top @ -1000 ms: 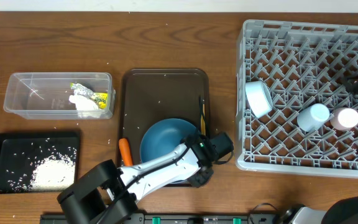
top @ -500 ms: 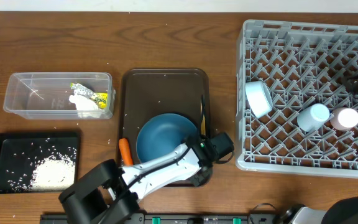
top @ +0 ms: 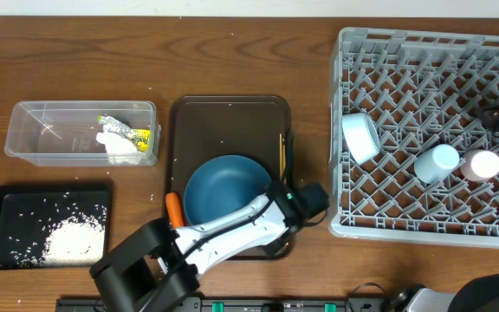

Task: Sort waste into correct bins and load items into the dishwasher rack
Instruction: 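Tip the cookie off the blue plate onto the black tray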

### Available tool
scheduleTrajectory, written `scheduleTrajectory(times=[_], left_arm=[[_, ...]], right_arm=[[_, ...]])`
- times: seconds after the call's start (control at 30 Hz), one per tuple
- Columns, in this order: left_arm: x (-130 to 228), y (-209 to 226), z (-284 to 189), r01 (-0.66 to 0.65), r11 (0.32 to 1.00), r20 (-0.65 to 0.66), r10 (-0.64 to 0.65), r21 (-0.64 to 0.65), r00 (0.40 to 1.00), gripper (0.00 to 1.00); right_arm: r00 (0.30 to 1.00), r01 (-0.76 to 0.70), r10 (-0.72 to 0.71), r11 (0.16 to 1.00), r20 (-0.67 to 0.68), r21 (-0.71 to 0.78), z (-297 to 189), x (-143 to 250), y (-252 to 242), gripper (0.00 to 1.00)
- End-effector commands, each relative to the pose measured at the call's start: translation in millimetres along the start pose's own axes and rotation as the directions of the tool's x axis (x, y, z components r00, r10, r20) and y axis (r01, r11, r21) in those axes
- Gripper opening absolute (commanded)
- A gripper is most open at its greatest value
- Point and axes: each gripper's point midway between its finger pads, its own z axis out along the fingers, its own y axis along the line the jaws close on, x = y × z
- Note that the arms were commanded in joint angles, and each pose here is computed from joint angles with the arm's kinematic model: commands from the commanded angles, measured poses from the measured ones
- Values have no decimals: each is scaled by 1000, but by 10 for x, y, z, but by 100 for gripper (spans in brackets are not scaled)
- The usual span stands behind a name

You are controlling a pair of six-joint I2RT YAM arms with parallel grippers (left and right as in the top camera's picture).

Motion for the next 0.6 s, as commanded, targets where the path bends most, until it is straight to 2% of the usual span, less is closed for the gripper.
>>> scheduleTrajectory(times=[0.0, 0.13, 0.23, 0.37, 0.57], left_arm=[[-316, 74, -574, 32, 999, 136, -35, 22, 990, 6], [-458, 311, -1160, 166, 983, 263, -179, 73, 948, 6], [-462, 637, -1455, 352, 925, 334, -381, 145, 862, 7], [-269, 1154, -1692, 599, 744, 330, -668, 296, 667, 6], [209, 1962, -1923, 733, 457, 268, -889, 504, 370, 6]], right_arm=[[999, 46, -47, 999, -12, -15, 31, 41, 101, 99], [999, 46, -47, 999, -12, -15, 31, 41, 101, 99], [999, 47, -47, 999, -12, -15, 31, 41, 101, 99], [999, 46, -47, 999, -12, -15, 31, 41, 101, 99], [999, 46, -46, 999, -12, -15, 31, 39, 101, 99]])
